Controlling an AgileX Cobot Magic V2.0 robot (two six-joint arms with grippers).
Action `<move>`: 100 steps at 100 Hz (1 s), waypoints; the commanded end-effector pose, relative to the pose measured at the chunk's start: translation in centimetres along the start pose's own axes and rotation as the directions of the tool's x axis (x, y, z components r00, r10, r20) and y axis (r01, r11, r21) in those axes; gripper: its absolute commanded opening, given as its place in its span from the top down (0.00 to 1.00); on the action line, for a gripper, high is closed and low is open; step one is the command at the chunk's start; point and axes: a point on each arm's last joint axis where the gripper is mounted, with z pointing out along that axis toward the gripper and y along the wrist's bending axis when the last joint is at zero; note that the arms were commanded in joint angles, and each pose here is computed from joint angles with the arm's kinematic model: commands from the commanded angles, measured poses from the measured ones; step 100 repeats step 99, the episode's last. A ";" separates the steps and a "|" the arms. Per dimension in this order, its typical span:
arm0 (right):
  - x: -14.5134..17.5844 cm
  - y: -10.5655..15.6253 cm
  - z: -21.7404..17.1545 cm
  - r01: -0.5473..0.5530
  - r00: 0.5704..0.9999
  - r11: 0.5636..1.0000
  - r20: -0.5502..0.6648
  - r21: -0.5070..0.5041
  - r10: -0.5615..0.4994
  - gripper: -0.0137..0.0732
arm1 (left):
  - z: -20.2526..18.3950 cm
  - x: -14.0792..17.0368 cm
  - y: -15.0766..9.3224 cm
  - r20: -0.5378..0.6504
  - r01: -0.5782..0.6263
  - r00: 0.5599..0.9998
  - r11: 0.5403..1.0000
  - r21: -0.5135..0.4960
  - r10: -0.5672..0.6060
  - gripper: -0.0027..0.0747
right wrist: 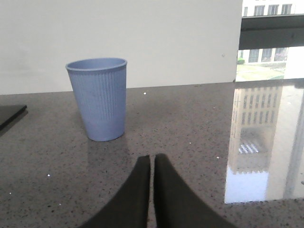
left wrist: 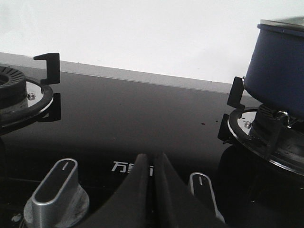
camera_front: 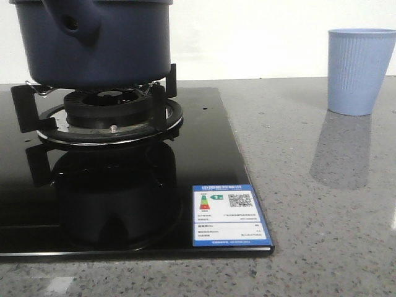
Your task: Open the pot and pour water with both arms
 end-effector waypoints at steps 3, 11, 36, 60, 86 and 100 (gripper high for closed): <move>0.4 0.0 -0.6 0.007 0.999 1.000 0.045 -0.001 -0.007 0.89 | 0.0 0.3 0.1 0.067 0.011 0.998 1.000 0.000 -0.011 0.99; 0.8 -0.1 -0.7 0.002 1.000 1.000 0.019 0.004 -0.002 0.89 | 0.0 0.3 0.1 0.067 0.011 0.998 1.000 0.000 -0.011 0.99; 0.9 -0.1 -0.7 0.038 0.999 0.999 0.010 0.007 -0.038 0.89 | 0.0 0.3 0.1 0.067 0.011 0.998 1.000 0.000 -0.011 0.99; 0.9 -0.1 -0.7 0.045 0.999 0.999 0.010 0.007 -0.045 0.89 | 0.0 0.3 0.1 0.067 0.011 0.998 1.000 0.000 -0.011 0.99; 0.9 -0.1 -0.7 0.045 0.999 0.999 0.010 0.007 -0.045 0.89 | 0.0 0.3 0.1 0.067 0.011 0.998 1.000 0.000 -0.011 0.99; 0.9 -0.1 -0.7 0.045 0.999 0.999 0.010 0.007 -0.045 0.89 | 0.0 0.3 0.1 0.067 0.011 0.998 1.000 0.000 -0.011 0.99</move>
